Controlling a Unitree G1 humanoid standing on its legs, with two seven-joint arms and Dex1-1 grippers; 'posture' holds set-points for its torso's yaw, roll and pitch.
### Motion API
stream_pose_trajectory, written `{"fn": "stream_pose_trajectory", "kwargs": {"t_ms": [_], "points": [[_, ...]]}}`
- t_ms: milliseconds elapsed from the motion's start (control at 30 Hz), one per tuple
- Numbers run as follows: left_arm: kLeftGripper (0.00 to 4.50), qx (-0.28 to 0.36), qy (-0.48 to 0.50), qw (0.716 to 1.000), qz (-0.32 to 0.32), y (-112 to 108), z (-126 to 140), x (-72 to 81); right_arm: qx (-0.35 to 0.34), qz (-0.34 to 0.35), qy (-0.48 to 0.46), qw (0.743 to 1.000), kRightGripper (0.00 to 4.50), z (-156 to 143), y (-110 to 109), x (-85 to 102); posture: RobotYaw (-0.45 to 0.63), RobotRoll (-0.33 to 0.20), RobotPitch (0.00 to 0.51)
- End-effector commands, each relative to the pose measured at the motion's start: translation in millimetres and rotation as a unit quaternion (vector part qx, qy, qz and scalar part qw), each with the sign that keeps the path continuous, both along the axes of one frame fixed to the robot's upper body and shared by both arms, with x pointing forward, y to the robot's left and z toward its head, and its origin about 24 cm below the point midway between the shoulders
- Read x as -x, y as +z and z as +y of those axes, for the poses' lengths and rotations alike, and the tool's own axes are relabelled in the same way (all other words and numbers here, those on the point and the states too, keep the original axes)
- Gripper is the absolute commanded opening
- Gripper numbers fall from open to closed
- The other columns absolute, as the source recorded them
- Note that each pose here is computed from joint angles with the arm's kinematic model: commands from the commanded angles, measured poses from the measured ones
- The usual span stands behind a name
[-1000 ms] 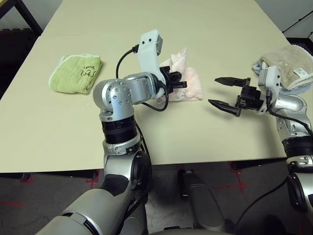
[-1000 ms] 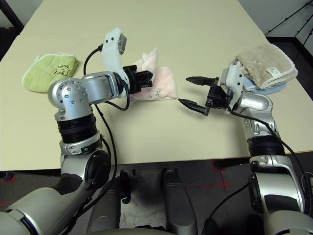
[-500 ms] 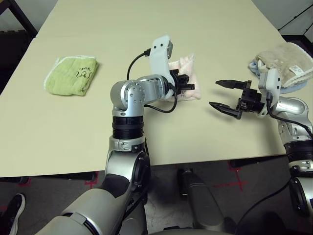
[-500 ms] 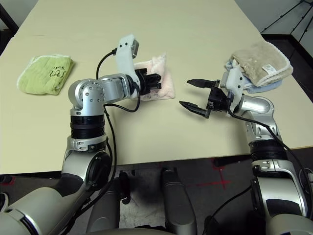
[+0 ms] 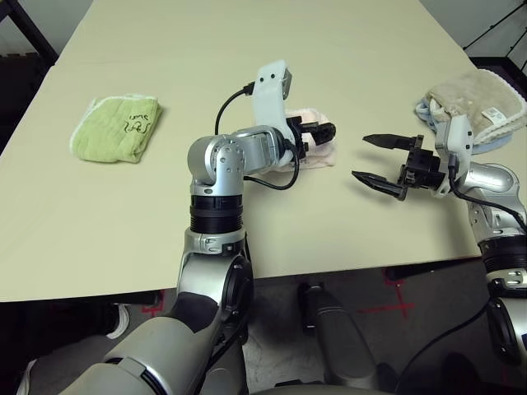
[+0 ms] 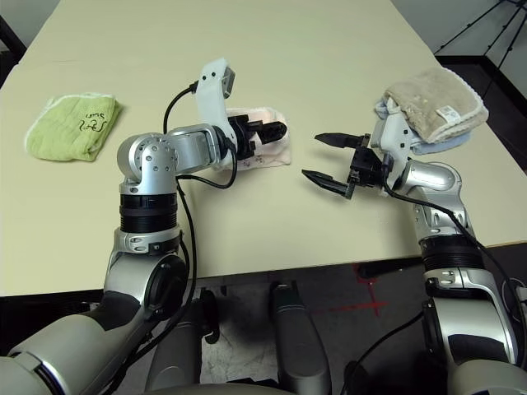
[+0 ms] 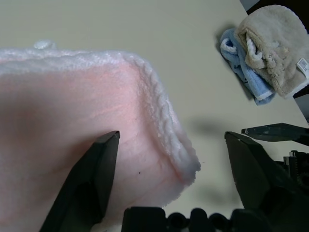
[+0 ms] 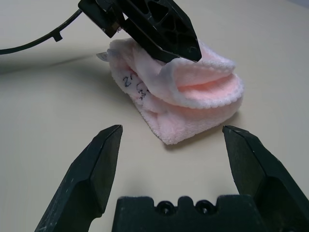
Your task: Fold the towel and set it aside.
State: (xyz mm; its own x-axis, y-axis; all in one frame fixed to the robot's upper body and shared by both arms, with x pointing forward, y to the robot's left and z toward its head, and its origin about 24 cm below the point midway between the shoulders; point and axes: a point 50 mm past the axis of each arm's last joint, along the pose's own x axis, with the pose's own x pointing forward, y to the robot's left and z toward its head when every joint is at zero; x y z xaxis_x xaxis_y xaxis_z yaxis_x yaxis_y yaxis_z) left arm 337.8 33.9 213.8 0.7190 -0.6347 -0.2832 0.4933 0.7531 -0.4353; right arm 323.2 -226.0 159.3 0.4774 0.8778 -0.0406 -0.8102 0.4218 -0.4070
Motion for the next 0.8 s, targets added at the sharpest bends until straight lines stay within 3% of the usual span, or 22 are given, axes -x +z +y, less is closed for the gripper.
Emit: {"fn": "stream_pose_trajectory", "kwargs": {"t_ms": [33,167,333,500,600,667,800], "points": [[4.48,0.05,-0.021,0.998,-0.021,14,-5,5.7,-0.011,-0.004,-0.013,1.0,4.5,-2,3,-1.0,-0.26,0.0,0.253],[4.48,0.083,0.008,0.992,-0.098,32,30,5.7,-0.076,-0.011,-0.038,0.996,4.5,12,17,-10.3,-0.23,0.0,0.246],[4.48,-0.03,0.044,0.98,-0.193,24,77,13.4,-0.145,-0.016,-0.045,0.988,4.5,45,33,-21.1,-0.19,0.0,0.235],[4.48,-0.065,0.065,0.972,-0.216,15,100,23.0,-0.185,-0.012,-0.019,0.982,4.5,72,38,-24.8,-0.15,0.0,0.224],[4.5,-0.074,0.073,0.971,-0.216,9,105,26.9,-0.19,-0.007,-0.009,0.982,3.89,78,36,-26.1,-0.13,0.0,0.217],[3.92,-0.081,0.078,0.97,-0.216,6,107,29.1,-0.189,-0.003,-0.004,0.982,3.18,81,34,-26.6,-0.12,0.0,0.216],[2.32,-0.09,0.071,0.967,-0.229,5,105,33.8,-0.187,0.0,0.005,0.982,1.51,87,32,-26.7,-0.12,0.0,0.213]]}}
